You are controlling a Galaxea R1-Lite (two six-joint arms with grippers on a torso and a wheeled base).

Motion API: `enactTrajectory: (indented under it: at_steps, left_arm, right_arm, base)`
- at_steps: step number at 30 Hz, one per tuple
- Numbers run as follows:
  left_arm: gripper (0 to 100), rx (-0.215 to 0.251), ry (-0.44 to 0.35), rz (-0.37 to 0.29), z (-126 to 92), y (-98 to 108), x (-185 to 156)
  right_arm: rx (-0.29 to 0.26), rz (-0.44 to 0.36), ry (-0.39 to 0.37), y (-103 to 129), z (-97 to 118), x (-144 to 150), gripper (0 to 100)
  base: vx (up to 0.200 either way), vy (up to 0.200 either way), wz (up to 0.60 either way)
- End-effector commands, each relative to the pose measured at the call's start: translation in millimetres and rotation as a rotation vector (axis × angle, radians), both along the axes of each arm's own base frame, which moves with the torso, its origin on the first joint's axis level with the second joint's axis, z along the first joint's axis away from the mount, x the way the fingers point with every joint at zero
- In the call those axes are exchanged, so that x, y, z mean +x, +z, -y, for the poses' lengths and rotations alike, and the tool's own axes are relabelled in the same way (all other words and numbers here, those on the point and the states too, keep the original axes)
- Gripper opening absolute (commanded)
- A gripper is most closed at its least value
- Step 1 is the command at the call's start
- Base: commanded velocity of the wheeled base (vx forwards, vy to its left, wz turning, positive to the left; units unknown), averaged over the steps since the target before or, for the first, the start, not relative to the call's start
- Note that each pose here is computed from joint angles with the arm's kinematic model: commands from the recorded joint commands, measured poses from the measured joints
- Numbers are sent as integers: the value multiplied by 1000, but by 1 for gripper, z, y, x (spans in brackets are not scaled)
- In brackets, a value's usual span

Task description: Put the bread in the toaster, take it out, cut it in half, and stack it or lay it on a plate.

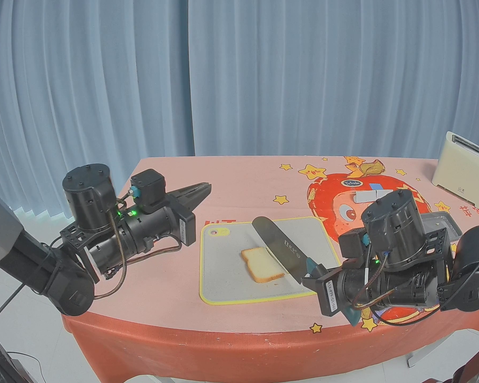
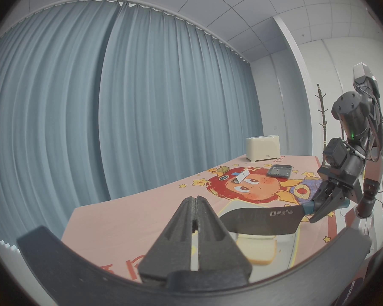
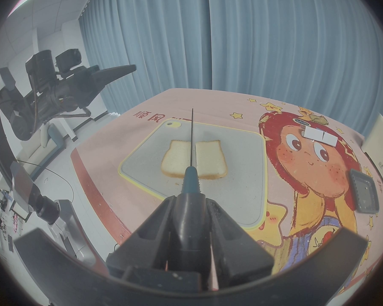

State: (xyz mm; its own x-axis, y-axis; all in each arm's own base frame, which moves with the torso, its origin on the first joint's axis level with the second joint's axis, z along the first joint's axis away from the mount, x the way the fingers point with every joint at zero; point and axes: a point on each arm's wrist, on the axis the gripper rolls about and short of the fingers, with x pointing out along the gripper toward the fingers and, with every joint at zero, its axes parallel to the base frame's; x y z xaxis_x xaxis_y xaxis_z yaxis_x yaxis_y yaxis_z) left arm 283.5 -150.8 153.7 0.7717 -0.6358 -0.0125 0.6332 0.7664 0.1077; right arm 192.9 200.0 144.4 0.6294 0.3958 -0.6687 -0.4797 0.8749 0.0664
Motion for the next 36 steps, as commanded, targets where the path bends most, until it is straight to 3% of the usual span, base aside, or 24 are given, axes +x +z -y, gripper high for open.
enactTrajectory:
  at_steps: [1, 16, 22, 25, 36]
  left_arm:
    - [0, -10, 51, 20, -23, 11, -12]
    - [0, -31, 148, 84, -68, 27, -54]
    - [0, -49, 194, 131, -85, 26, -80]
    - [0, -59, 264, 160, -100, 22, -90]
    - [0, -53, 373, 184, -126, 14, -119]
  right_arm:
    - [3, 0, 0, 0, 0, 1, 0]
    - [12, 6, -20, 3, 4, 5, 0]
    - [1, -3, -17, 0, 3, 5, 0]
    - [-4, -10, -17, -3, 3, 5, 0]
    - [-22, -25, -10, -9, -1, 5, 0]
  base:
    - [0, 0, 0]
    - [0, 0, 0]
    - [0, 0, 0]
    - [0, 0, 0]
    - [0, 0, 0]
